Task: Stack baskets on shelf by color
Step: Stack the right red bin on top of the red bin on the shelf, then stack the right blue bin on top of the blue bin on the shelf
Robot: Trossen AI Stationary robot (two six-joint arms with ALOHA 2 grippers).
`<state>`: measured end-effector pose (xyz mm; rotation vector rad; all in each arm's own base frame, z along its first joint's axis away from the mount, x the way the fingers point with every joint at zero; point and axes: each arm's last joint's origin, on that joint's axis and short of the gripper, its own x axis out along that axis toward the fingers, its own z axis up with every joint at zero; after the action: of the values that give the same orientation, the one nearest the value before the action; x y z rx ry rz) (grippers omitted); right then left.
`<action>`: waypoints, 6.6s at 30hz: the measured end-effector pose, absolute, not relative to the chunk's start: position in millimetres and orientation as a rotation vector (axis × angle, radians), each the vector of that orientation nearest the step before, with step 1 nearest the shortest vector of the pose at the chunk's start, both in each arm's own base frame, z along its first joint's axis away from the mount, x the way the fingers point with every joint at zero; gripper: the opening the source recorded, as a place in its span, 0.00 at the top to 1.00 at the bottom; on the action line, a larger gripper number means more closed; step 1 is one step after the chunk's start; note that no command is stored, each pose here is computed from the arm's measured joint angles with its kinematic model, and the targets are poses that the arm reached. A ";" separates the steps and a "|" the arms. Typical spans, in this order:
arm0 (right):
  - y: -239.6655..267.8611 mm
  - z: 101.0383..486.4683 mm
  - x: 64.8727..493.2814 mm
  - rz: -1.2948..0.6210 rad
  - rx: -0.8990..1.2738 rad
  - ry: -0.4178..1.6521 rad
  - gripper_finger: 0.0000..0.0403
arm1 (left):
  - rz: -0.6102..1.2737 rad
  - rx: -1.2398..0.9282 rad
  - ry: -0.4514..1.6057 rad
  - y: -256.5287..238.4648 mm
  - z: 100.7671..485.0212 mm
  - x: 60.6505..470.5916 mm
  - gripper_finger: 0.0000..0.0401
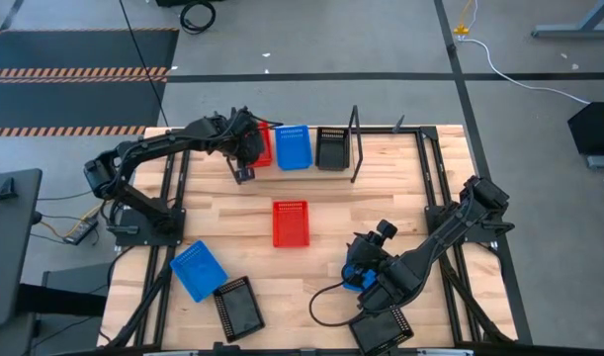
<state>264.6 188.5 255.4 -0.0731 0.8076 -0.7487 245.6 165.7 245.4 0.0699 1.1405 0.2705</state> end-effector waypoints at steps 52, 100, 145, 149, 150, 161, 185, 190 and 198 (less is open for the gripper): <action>191.7 256.0 263.9 -0.720 -0.126 0.795 0.60 | 0.228 0.289 1.319 134.5 225.9 284.8 0.75; 201.7 256.2 255.4 -0.678 -0.175 0.793 0.60 | 0.136 -0.042 1.435 171.7 208.5 266.0 0.58; 201.8 256.1 255.5 -0.677 -0.172 0.795 0.60 | 0.148 0.095 1.470 164.5 209.2 272.1 0.94; 201.8 256.1 255.5 -0.677 -0.172 0.795 0.60 | 0.151 0.086 1.468 164.3 209.1 272.0 0.91; 201.8 256.1 255.5 -0.677 -0.172 0.796 0.60 | 0.154 0.078 1.467 164.2 209.1 272.0 0.90; 201.8 256.1 255.5 -0.683 -0.159 0.790 0.60 | 0.175 0.050 1.467 163.9 208.9 271.8 0.78; 203.6 256.1 254.0 -0.687 -0.135 0.779 0.60 | 0.211 0.017 1.465 162.2 211.8 270.3 0.54; 203.5 256.3 254.1 -0.689 -0.139 0.772 0.60 | 0.211 0.018 1.460 158.5 214.3 270.8 0.56; 203.5 256.3 254.1 -0.689 -0.139 0.771 0.60 | 0.194 0.039 1.446 147.2 219.6 274.3 0.56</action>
<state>254.1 203.5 256.3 -0.1385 0.7711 -0.6893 274.3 147.2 219.6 0.0390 1.4464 0.1935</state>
